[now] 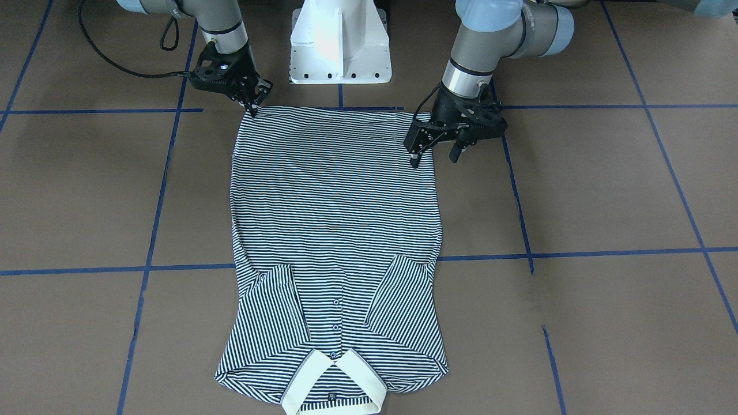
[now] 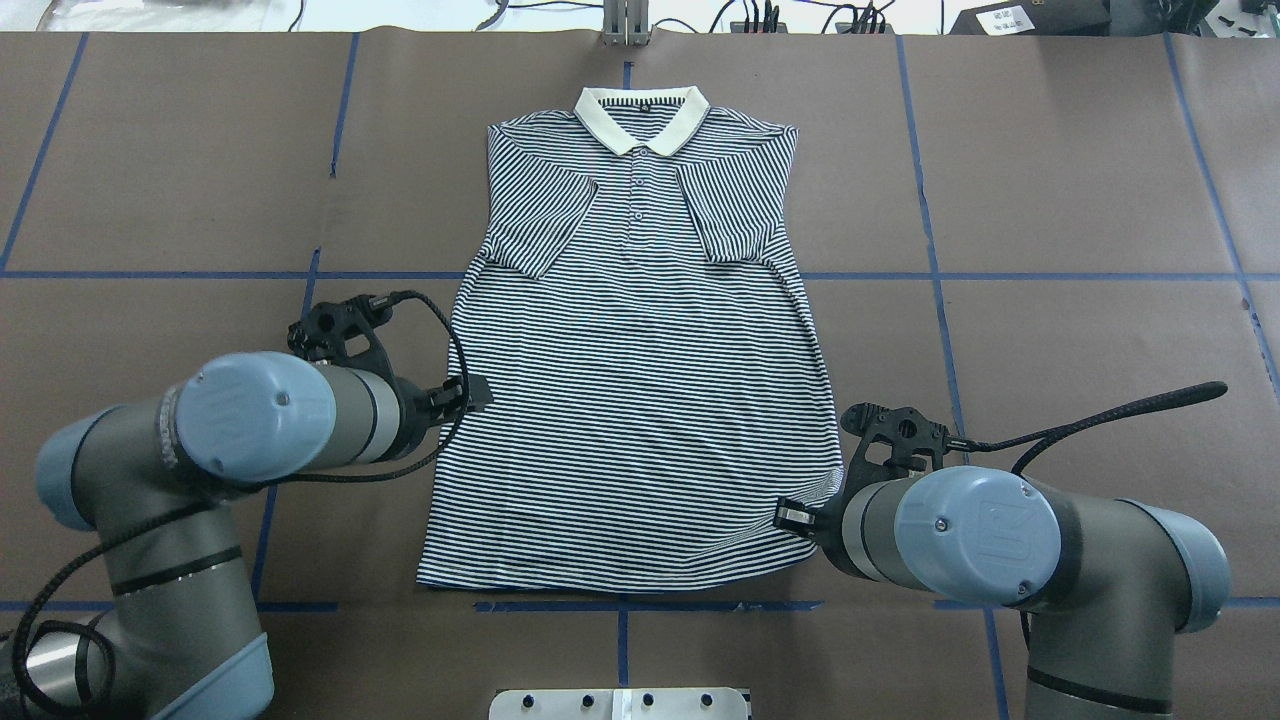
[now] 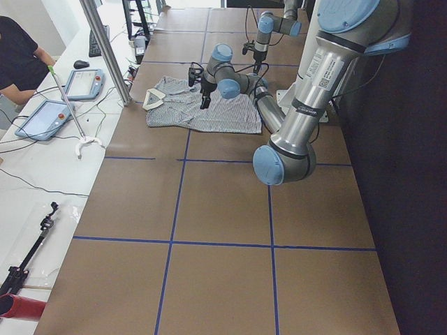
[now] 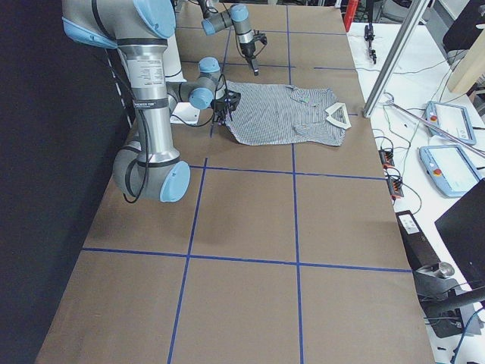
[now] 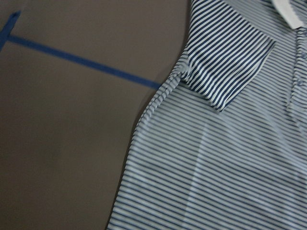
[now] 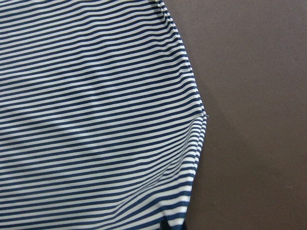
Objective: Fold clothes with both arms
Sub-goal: 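Grasp the hem corners with both grippers, then lift the hem with both grippers and fold it toward the collar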
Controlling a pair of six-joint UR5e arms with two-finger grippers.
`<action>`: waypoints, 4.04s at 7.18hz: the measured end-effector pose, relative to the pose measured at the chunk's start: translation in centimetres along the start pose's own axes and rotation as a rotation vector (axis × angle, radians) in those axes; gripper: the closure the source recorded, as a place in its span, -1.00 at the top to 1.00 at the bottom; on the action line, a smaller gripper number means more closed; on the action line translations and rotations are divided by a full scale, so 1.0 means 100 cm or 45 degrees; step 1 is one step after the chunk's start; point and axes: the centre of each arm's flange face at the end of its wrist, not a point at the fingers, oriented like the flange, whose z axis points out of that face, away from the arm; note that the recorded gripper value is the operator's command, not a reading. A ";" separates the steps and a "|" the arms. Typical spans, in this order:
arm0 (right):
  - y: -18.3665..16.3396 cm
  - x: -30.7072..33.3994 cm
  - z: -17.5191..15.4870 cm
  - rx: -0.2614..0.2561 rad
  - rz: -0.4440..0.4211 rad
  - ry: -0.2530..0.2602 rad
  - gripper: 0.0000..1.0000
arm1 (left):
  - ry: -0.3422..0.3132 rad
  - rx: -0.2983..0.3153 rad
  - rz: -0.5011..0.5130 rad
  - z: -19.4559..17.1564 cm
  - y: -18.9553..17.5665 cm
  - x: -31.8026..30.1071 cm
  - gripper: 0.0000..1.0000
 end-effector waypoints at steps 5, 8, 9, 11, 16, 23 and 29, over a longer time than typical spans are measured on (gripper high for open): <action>-0.006 -0.005 -0.011 0.009 -0.010 -0.032 -1.00 | -0.177 -0.018 -0.098 0.026 0.089 -0.027 0.96; -0.007 -0.005 -0.012 0.012 -0.006 -0.034 -1.00 | -0.204 -0.020 -0.091 0.029 0.095 -0.031 0.95; -0.007 -0.005 -0.012 0.013 -0.006 -0.033 -1.00 | -0.213 -0.024 -0.085 0.030 0.099 -0.032 0.86; -0.007 -0.005 -0.011 0.013 -0.006 -0.031 -1.00 | -0.219 -0.034 -0.081 0.030 0.106 -0.033 0.23; -0.009 -0.002 -0.007 0.016 -0.005 -0.017 -1.00 | -0.181 -0.050 -0.103 0.014 0.107 -0.026 -1.00; -0.006 0.008 -0.046 -0.046 -0.004 -0.081 -1.00 | -0.069 -0.099 -0.084 -0.063 0.104 -0.013 -1.00; 0.044 0.037 -0.130 -0.443 -0.098 -0.182 -1.00 | -0.019 -0.393 0.074 -0.202 0.168 -0.035 -1.00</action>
